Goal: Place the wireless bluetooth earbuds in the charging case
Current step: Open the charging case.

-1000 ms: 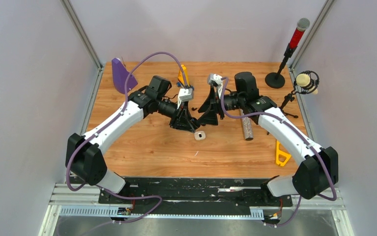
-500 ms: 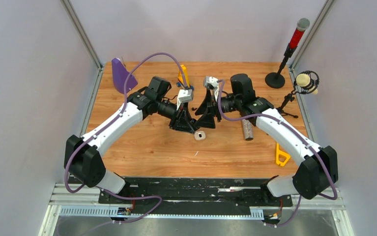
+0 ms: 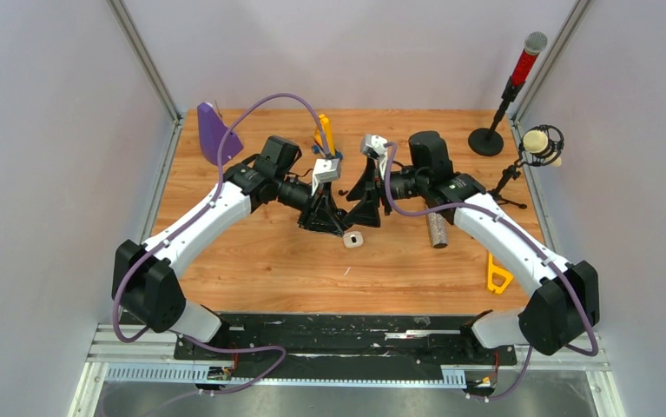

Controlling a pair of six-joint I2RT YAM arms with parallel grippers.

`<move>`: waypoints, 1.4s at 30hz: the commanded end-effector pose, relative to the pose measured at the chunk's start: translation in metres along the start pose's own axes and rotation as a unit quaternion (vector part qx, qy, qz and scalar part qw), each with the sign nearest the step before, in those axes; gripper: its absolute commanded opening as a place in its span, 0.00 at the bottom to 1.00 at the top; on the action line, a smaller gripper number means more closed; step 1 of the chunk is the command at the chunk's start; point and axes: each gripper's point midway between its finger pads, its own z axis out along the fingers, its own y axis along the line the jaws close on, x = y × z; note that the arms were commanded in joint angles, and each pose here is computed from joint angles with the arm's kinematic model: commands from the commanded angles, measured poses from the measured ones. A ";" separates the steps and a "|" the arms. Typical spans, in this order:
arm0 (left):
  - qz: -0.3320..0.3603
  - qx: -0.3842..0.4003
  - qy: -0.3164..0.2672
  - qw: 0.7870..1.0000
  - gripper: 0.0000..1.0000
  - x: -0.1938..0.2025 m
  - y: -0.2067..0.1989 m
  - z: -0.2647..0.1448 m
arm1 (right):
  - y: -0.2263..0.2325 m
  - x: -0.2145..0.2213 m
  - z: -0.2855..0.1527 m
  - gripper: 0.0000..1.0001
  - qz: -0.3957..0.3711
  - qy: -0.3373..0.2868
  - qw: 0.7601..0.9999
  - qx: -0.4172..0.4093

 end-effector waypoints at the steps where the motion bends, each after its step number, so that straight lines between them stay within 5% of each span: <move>1: 0.037 0.021 -0.018 0.999 0.08 -0.014 -0.019 -0.004 | -0.009 -0.014 -0.008 0.72 -0.043 -0.019 0.998 0.030; 42: 0.018 0.009 -0.013 1.000 0.08 -0.011 -0.007 -0.001 | 0.015 -0.051 -0.035 0.79 -0.119 -0.053 0.990 0.053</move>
